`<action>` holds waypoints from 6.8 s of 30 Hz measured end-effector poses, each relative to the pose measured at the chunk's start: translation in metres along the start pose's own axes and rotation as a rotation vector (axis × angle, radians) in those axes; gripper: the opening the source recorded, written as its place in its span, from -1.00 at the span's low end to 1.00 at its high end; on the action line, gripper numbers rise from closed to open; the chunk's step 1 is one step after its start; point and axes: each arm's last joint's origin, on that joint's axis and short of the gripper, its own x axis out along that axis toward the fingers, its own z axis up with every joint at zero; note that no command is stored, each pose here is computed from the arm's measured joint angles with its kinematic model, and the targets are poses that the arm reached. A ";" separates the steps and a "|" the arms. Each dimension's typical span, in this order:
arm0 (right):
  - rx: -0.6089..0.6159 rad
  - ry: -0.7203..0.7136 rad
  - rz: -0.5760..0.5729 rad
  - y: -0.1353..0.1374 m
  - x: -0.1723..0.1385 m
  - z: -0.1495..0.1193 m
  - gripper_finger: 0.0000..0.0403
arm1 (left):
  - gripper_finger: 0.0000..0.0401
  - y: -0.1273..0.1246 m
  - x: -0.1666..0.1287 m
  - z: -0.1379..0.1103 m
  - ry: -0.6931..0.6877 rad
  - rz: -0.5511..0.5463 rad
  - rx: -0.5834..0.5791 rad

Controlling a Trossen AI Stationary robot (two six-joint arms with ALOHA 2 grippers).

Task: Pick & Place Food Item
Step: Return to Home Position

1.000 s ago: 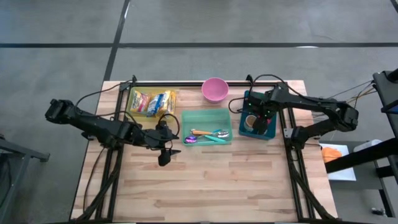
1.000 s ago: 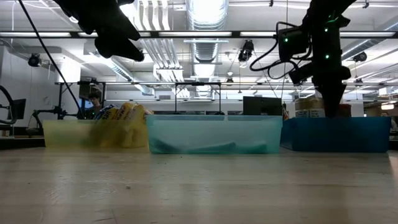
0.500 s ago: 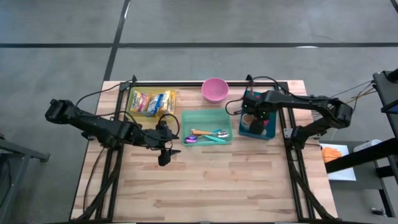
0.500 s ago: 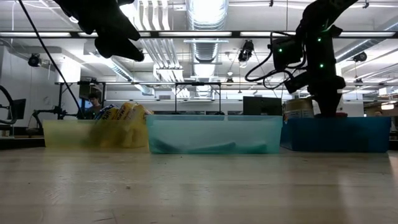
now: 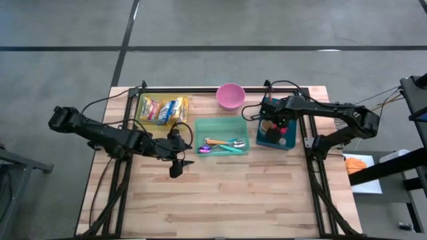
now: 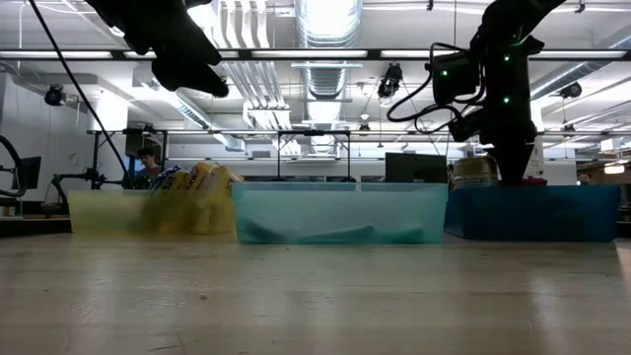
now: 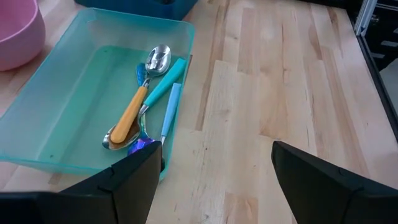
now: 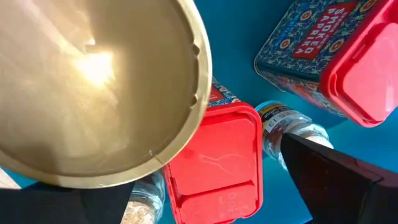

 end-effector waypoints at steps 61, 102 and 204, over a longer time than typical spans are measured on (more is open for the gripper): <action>0.204 -0.438 0.243 -0.021 -0.117 -0.066 0.53 | 0.54 0.004 -0.058 0.048 -0.247 -0.018 0.078; -0.034 -0.924 0.542 0.003 -0.152 -0.101 -0.86 | -0.82 0.030 -0.095 0.017 -0.290 0.150 -0.055; -0.566 -1.413 0.992 0.042 0.020 -0.134 -0.86 | -0.79 0.086 -0.027 -0.146 -0.401 -0.059 0.024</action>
